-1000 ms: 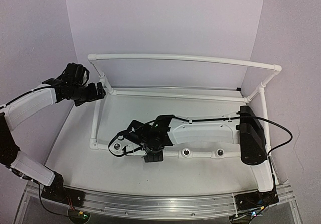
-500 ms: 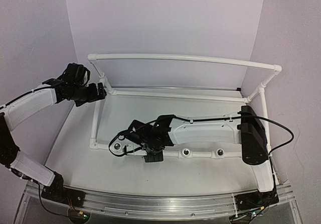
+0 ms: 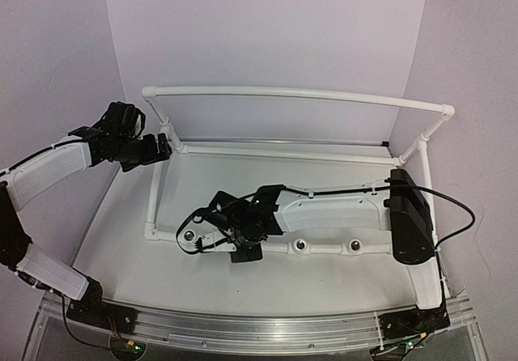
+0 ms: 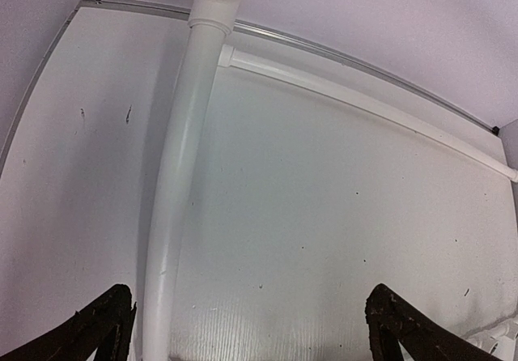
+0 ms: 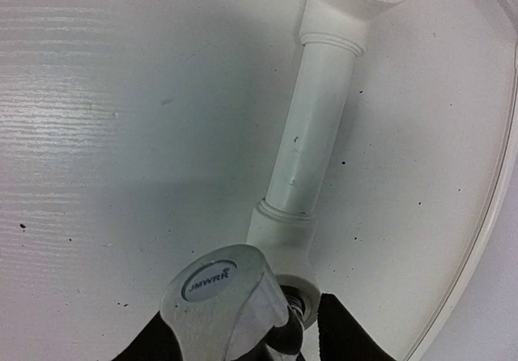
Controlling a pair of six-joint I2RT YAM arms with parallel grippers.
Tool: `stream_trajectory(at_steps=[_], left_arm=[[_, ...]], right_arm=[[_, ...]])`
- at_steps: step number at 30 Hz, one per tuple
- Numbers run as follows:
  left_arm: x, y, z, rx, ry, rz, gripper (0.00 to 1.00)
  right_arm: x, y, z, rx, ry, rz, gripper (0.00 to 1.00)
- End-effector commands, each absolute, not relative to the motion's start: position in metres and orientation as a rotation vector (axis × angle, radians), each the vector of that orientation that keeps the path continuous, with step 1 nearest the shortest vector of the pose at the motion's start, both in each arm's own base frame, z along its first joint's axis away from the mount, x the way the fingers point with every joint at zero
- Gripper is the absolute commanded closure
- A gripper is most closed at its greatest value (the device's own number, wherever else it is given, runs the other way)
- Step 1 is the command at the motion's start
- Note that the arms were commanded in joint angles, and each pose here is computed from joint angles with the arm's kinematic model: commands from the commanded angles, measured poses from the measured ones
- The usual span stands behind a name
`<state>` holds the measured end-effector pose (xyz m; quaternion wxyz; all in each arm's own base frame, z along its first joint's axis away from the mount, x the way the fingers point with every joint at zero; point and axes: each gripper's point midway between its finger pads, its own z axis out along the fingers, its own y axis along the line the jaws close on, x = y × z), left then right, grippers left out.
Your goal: Install the water faucets
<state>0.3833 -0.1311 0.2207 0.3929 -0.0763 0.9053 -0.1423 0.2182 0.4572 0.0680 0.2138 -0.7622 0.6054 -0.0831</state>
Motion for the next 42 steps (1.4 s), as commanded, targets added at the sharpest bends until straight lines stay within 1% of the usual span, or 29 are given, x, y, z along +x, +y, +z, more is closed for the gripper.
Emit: stream_trajectory(at_steps=[1,5,9,15,20,33,42], left_arm=[[0.385,-0.132,0.232,-0.19,2.26,-0.368,0.0],[0.385,-0.133,0.233,-0.186,2.257,-0.372,0.0],[0.385,-0.133,0.233,-0.187,2.256,-0.375,0.0],[0.384,-0.133,0.234,-0.186,2.254,-0.377,0.0],[0.384,-0.133,0.235,-0.187,2.25,-0.375,0.0],[0.383,-0.135,0.234,-0.177,2.253,-0.381,0.0],[0.383,-0.135,0.233,-0.17,2.254,-0.373,0.0]], right_arm=[[0.219,0.467,0.074,-2.169,1.577,-0.223,0.54],[0.223,0.464,0.075,-2.216,1.509,-0.281,0.67],[0.225,0.462,0.08,-2.246,1.46,-0.319,0.76],[0.221,0.458,0.079,-2.324,1.396,-0.377,0.85],[0.214,0.456,0.078,-2.379,1.346,-0.386,0.99],[0.205,0.454,0.085,-2.589,1.0,-0.438,1.0],[0.2,0.45,0.077,-2.672,0.87,-0.479,1.0]])
